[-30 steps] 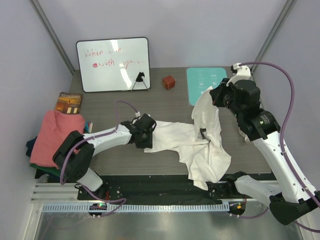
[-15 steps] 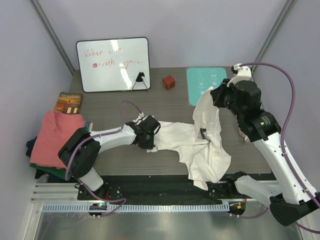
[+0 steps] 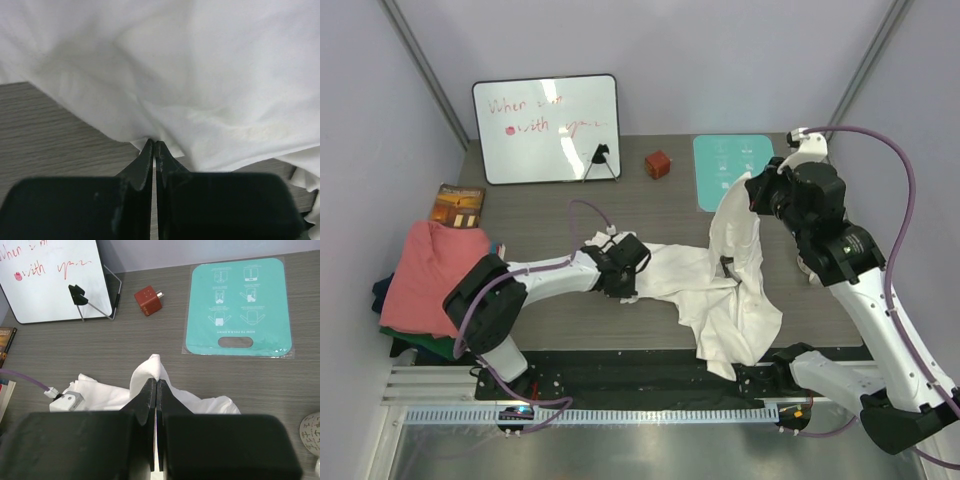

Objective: Fold and stack the t-shirts

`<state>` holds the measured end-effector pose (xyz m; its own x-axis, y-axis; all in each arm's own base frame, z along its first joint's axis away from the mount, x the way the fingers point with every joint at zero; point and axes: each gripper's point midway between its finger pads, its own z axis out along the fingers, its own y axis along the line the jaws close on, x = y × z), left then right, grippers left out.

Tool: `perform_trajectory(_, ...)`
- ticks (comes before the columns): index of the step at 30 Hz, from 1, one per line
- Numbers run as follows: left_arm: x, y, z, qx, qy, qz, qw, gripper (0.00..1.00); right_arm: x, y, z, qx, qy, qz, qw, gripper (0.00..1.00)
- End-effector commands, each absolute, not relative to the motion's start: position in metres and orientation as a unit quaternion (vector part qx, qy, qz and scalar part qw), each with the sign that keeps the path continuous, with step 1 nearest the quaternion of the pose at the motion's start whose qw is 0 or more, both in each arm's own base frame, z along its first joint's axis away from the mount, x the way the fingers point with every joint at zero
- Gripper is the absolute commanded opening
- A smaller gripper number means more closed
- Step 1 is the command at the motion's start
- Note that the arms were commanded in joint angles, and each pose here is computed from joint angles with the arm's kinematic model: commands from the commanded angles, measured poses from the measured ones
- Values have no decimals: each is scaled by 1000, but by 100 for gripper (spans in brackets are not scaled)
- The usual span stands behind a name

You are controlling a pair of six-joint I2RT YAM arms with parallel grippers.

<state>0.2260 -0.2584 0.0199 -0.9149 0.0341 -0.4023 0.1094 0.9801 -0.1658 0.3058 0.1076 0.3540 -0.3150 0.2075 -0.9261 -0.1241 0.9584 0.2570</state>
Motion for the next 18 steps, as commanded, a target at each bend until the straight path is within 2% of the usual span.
perform_trajectory(1, 226, -232, 57, 24, 969, -51, 239, 0, 296, 87, 397, 54, 754, 128, 642, 1)
perform_trajectory(5, 243, -209, 148, -14, 932, -72, 355, 0, 279, 71, 427, 70, 724, 123, 675, 1)
perform_trajectory(9, 244, -184, 219, -45, 900, -86, 425, 0, 265, 62, 448, 81, 705, 125, 693, 1)
perform_trajectory(18, 237, -150, 304, -66, 866, -93, 488, 0, 220, 64, 502, 56, 647, 196, 735, 1)
